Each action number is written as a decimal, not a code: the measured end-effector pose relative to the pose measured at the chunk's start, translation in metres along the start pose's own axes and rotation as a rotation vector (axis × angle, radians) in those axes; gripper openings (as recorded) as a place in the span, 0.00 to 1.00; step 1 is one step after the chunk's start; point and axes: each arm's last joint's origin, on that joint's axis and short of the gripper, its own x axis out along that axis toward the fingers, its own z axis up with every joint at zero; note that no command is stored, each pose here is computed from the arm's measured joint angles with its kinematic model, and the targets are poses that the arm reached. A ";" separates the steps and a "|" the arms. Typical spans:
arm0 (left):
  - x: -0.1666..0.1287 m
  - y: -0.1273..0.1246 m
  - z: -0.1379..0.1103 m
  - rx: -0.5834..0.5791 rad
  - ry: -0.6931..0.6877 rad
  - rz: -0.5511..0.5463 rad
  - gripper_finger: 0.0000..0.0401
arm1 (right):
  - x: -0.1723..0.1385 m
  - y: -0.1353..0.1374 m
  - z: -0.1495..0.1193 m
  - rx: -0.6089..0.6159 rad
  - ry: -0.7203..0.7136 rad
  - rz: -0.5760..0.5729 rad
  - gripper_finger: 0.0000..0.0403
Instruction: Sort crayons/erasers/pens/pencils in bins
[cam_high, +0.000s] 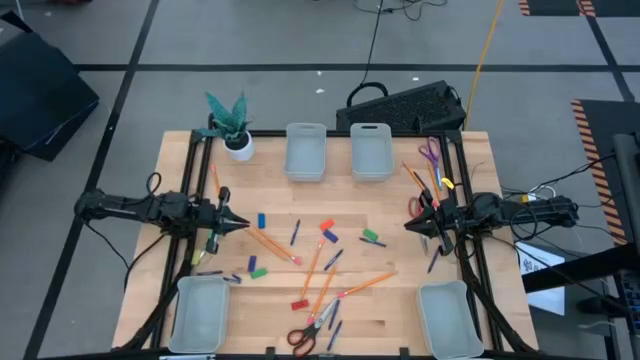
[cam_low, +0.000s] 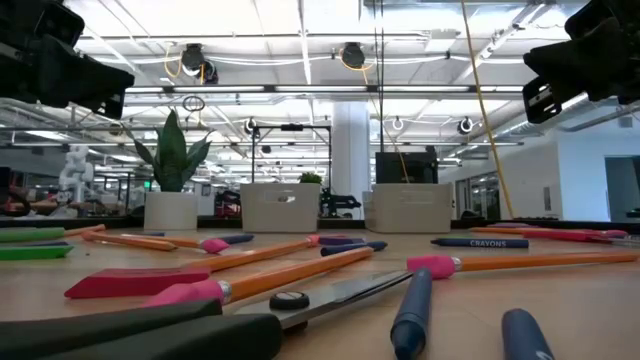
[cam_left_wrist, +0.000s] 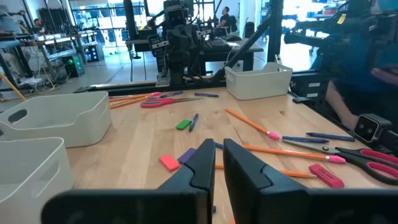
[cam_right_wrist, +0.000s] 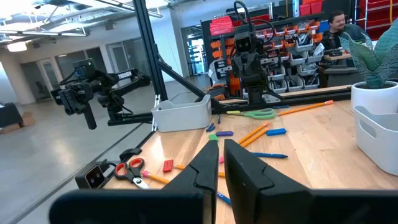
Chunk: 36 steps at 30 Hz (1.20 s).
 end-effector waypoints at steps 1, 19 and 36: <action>0.000 0.000 0.000 0.000 0.000 0.000 0.09 | 0.000 0.000 0.000 0.000 0.000 0.000 0.05; 0.000 0.000 0.000 0.000 0.000 0.000 0.09 | 0.000 0.000 0.000 0.000 0.000 0.000 0.05; 0.000 0.000 0.000 0.000 -0.005 0.000 0.09 | 0.004 0.000 0.018 -0.109 -0.194 -0.115 0.05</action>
